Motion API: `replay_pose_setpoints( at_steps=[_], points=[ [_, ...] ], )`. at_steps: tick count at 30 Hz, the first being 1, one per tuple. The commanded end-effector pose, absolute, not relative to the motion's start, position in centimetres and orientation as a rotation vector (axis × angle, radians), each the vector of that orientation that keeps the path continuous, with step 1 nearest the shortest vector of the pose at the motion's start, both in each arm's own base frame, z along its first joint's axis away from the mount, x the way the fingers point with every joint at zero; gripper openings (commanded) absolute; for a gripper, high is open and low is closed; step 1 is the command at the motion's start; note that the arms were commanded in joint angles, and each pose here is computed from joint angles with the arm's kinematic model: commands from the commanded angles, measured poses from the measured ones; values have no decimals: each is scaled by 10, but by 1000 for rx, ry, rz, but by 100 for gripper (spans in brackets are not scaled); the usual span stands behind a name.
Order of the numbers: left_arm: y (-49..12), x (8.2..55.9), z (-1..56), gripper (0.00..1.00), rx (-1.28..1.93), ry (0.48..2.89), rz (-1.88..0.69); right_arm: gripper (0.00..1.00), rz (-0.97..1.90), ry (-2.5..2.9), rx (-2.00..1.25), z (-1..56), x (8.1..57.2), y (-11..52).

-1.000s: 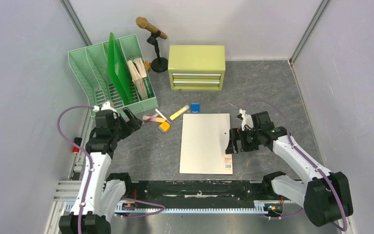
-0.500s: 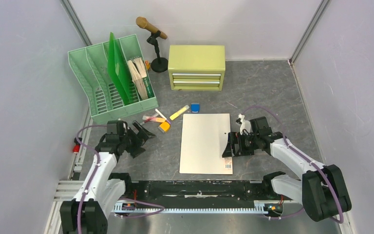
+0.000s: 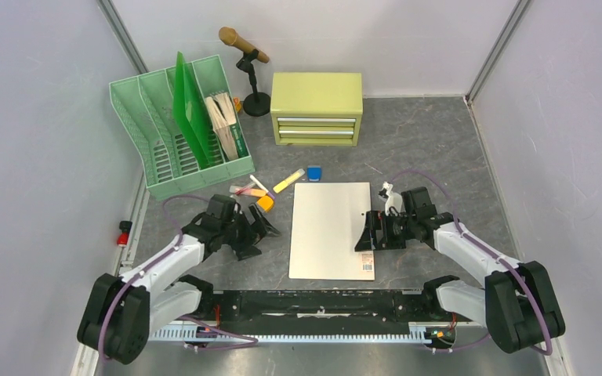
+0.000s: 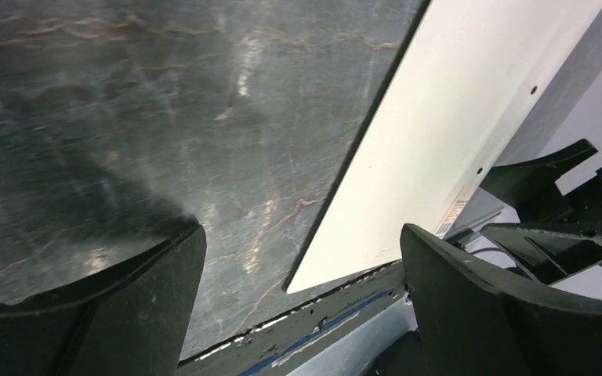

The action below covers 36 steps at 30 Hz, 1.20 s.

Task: Organize the desk
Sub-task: Pick up the folder from the center of the board.

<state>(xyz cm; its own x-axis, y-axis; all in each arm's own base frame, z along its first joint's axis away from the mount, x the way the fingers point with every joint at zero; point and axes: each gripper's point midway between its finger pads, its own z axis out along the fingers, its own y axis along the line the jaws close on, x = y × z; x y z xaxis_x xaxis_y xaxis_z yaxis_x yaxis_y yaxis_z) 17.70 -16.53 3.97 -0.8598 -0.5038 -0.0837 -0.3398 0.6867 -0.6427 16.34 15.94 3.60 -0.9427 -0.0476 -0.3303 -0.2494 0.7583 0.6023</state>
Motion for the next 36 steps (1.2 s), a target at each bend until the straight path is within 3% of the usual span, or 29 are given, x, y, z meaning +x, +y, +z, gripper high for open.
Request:
replay_pose_setpoints(
  at_steps=[1, 7, 11, 13, 18, 24, 36],
  points=[
    [-182, 196, 50, 100, -658, 2579, -957, 99, 691, 2765, -201, 10, 162, 127],
    [-198, 194, 38, 99, -601, 2625, -938, 99, 631, 2751, -210, 12, 170, 122],
    [-211, 193, 32, 90, -543, 2674, -905, 99, 588, 2755, -215, 10, 175, 118],
    [-216, 191, 25, 85, -501, 2726, -843, 99, 586, 2756, -219, 9, 176, 118],
    [-228, 185, 11, 85, -342, 2849, -652, 99, 632, 2762, -210, 3, 174, 123],
    [-245, 174, -2, 79, -264, 2924, -622, 99, 782, 2760, -182, -3, 163, 139],
    [-241, 168, -6, 78, -254, 2924, -596, 99, 1090, 2676, -189, 15, 154, 169]
  ],
)
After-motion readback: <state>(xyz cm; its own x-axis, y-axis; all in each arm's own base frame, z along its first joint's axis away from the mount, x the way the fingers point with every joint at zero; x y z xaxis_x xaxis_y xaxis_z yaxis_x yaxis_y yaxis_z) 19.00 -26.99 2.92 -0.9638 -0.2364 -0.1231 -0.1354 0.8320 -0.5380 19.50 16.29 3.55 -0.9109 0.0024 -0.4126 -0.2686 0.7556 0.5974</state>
